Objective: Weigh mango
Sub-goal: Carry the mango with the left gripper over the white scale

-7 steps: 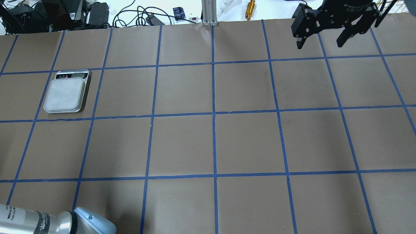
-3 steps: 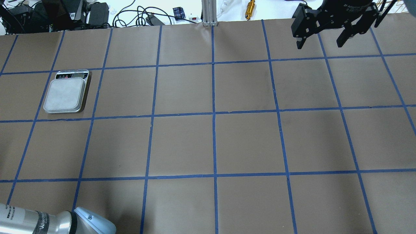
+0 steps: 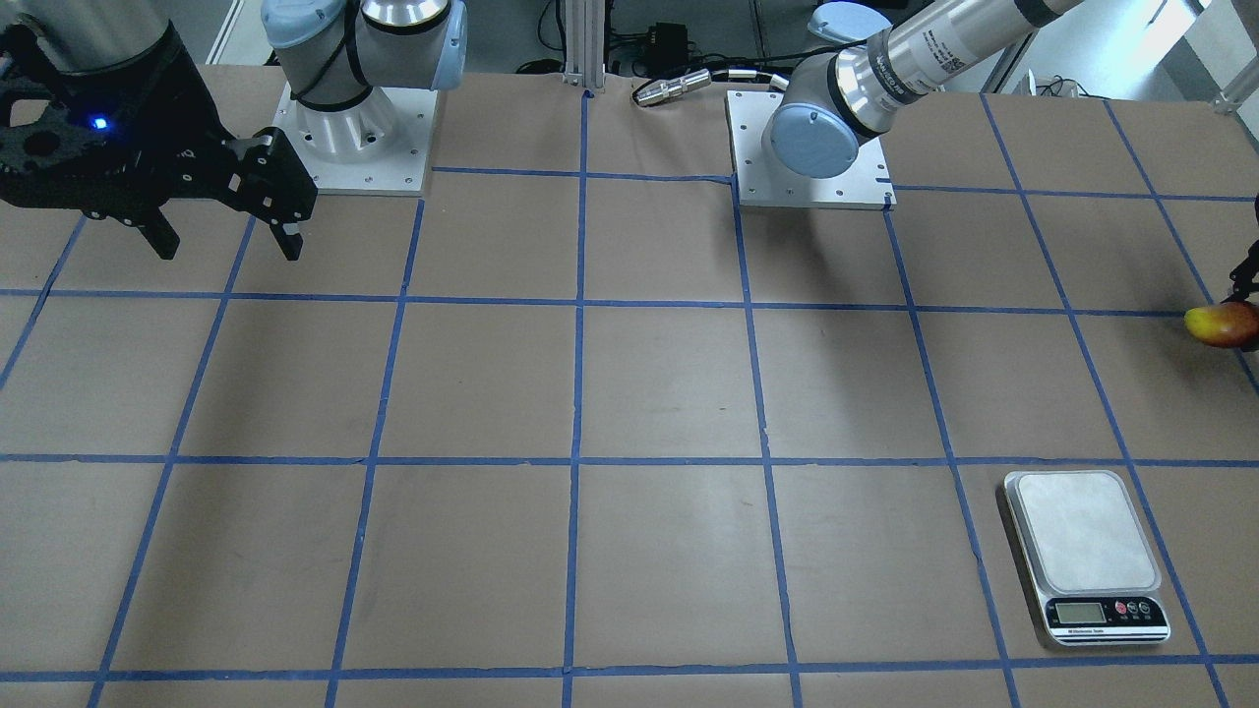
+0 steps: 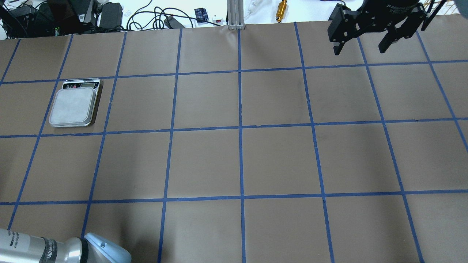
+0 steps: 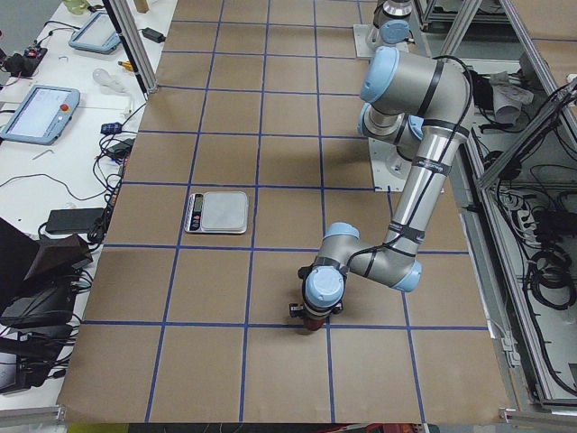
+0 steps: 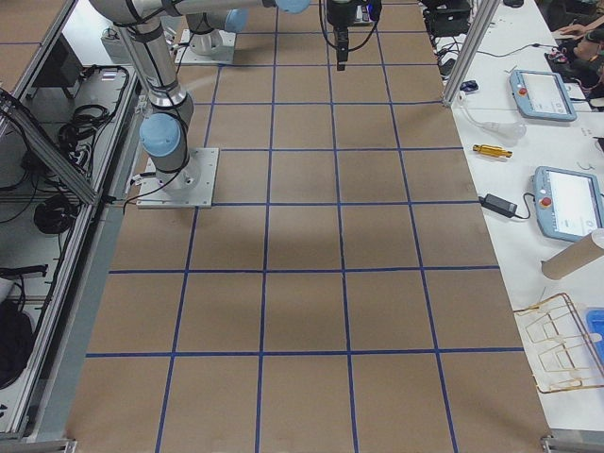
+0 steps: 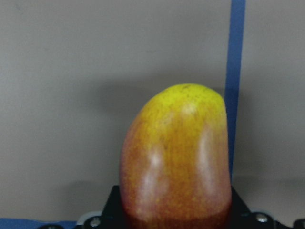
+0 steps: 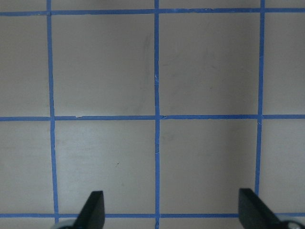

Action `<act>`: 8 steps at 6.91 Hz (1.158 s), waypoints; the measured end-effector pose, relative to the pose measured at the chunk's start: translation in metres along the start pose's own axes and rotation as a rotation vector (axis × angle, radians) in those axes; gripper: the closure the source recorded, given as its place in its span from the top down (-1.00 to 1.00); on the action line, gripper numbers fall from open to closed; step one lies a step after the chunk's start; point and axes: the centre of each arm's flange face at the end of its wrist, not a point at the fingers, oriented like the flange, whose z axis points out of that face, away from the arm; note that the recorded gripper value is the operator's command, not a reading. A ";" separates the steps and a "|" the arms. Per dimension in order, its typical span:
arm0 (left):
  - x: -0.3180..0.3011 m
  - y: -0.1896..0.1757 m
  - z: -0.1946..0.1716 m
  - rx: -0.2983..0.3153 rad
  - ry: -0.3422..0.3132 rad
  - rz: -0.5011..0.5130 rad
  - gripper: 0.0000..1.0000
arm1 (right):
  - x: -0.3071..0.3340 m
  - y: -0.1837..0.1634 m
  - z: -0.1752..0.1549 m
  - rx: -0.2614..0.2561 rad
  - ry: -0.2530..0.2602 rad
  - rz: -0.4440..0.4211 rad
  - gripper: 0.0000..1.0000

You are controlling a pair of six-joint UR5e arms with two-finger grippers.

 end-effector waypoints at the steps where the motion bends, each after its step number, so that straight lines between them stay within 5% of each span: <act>1: -0.023 -0.013 -0.017 -0.022 -0.011 0.008 -0.76 | 0.000 0.000 0.000 0.000 0.000 0.000 1.00; 4: -0.130 -0.082 -0.079 -0.044 -0.036 0.065 -0.76 | 0.000 0.000 0.000 0.000 0.000 0.000 1.00; 8: -0.232 -0.253 -0.086 0.003 -0.019 0.025 -0.77 | 0.000 0.000 0.000 0.000 0.000 0.000 1.00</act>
